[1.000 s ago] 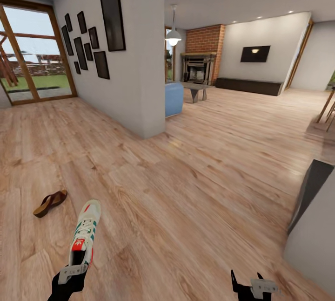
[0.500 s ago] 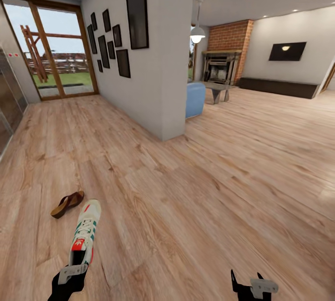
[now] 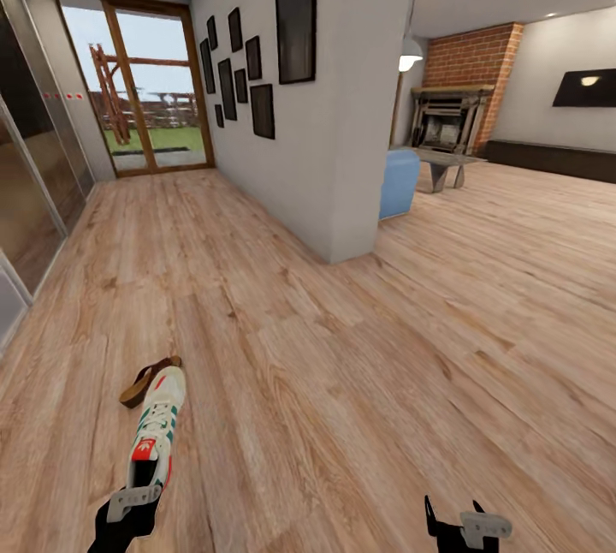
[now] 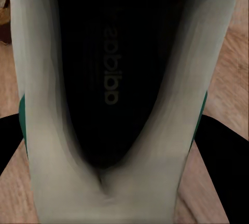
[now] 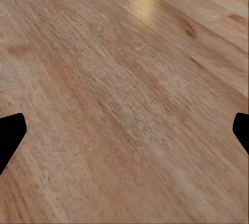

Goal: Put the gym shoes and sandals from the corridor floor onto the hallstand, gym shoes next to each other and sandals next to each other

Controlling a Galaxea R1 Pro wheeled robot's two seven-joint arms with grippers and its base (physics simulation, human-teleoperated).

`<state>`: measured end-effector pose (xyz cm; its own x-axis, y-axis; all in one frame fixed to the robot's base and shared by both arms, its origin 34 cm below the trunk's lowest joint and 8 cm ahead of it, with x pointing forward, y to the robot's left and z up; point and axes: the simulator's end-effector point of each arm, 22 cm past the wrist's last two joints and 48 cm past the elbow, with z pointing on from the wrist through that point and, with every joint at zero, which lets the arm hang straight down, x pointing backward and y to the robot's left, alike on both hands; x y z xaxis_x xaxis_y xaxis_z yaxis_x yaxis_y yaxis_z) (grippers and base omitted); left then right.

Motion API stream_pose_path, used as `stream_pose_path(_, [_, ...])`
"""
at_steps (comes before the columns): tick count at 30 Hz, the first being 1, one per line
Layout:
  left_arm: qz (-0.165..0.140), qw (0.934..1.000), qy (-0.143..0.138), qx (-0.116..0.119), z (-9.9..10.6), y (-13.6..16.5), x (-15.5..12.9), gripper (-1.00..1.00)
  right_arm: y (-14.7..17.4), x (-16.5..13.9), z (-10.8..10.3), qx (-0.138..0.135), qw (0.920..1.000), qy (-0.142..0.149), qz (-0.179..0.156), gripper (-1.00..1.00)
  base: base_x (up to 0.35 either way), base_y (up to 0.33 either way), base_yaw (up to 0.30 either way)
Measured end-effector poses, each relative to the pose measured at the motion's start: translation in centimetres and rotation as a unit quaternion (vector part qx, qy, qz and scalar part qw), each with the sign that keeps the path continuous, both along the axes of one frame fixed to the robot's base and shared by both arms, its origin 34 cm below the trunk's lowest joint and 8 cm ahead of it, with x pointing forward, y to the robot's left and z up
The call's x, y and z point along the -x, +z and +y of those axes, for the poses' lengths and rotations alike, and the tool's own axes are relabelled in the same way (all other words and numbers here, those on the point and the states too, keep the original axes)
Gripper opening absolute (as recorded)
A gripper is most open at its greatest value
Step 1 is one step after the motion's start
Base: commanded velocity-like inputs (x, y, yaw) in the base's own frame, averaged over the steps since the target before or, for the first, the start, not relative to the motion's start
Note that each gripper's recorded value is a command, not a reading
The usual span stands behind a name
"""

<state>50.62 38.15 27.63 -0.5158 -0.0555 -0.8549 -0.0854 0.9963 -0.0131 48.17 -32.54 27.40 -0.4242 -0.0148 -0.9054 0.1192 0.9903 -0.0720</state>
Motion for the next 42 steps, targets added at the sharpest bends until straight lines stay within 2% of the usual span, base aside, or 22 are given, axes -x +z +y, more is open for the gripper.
stream_pose_path(18, [0.003, 1.0, 0.0, 0.0, -0.01, -0.21, 0.13, -1.0, -0.18, 0.11, -0.01, 0.001, 1.0, 0.003, 0.003, 1.0, 0.337, 0.087, 0.036])
stream_pose_path(31, [0.006, 1.0, 0.0, 0.0, 0.0, -0.49, 0.29, -1.0, -0.46, 0.29, 0.03, 0.0, 1.0, 0.002, 0.006, 1.0, 0.337, 0.003, 0.214])
stream_pose_path(42, [0.007, 1.0, 0.0, 0.0, -0.01, -0.57, 0.33, -1.0, -0.46, 0.3, -0.16, 0.002, 1.0, 0.004, 0.006, 1.0, 0.337, 0.0, 0.029])
